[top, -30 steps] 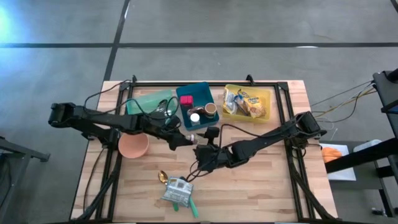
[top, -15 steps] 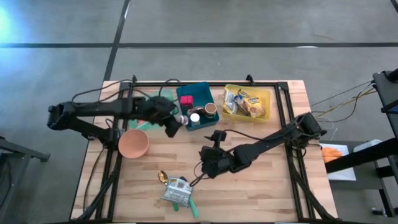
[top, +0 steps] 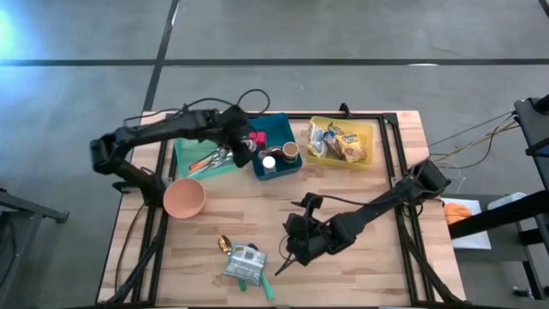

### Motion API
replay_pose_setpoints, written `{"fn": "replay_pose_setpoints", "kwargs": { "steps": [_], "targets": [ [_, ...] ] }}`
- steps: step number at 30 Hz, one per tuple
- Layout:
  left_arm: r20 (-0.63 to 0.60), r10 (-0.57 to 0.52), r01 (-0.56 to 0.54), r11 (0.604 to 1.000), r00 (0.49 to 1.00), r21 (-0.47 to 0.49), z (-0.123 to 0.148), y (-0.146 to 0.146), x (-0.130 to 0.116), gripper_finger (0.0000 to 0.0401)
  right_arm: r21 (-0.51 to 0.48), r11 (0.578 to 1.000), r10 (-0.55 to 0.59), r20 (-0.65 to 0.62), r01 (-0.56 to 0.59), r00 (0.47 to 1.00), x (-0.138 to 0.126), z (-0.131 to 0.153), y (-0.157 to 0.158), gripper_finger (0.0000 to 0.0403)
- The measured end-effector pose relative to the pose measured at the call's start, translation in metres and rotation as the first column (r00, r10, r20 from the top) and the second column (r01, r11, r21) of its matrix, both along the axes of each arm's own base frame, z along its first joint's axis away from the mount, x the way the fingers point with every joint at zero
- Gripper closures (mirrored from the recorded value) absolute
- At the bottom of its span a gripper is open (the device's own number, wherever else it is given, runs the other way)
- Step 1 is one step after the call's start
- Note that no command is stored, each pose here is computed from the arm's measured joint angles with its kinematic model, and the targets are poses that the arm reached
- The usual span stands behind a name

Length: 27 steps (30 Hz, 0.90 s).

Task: Pick & Place Food Item
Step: Put the brown seasoning bottle into the blue bin

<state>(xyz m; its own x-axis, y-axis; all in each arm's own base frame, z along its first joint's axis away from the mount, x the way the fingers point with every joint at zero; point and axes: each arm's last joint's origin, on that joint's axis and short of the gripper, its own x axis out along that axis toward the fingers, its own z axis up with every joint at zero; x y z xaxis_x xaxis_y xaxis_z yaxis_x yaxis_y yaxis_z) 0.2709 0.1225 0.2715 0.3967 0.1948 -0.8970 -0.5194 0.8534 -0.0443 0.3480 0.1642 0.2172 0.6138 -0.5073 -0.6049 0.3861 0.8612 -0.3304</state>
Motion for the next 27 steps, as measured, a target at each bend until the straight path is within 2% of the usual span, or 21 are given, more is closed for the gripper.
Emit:
{"fn": "replay_pose_setpoints", "kwargs": {
  "steps": [5,9,13,17,27],
  "targets": [
    [-0.097,-0.017,0.015,0.999,0.995,-0.029,-0.027,0.019,0.014,0.0236,0.024,1.000,0.000,0.012,0.000,1.000,-0.006,-0.001,0.010,0.0045],
    [-0.133,-0.033,0.028,0.999,0.991,-0.039,-0.036,0.028,0.028,0.0236,0.030,1.000,0.007,0.017,-0.007,1.000,-0.008,-0.001,0.014,0.0045],
    [-0.175,-0.034,0.027,0.999,0.984,-0.044,-0.039,0.032,0.036,0.0236,0.047,0.999,-0.007,0.030,0.005,1.000,-0.009,-0.001,0.015,0.0045],
    [-0.229,0.001,-0.002,1.000,0.973,-0.007,-0.039,0.037,0.038,0.0236,0.050,0.999,-0.008,0.033,0.007,0.999,-0.009,-0.001,0.016,0.0045],
    [-0.208,0.012,-0.011,1.000,0.978,0.004,-0.040,0.041,0.038,0.0236,0.061,0.998,-0.015,0.040,0.012,0.999,-0.010,-0.001,0.017,0.0045]
  ]
}}
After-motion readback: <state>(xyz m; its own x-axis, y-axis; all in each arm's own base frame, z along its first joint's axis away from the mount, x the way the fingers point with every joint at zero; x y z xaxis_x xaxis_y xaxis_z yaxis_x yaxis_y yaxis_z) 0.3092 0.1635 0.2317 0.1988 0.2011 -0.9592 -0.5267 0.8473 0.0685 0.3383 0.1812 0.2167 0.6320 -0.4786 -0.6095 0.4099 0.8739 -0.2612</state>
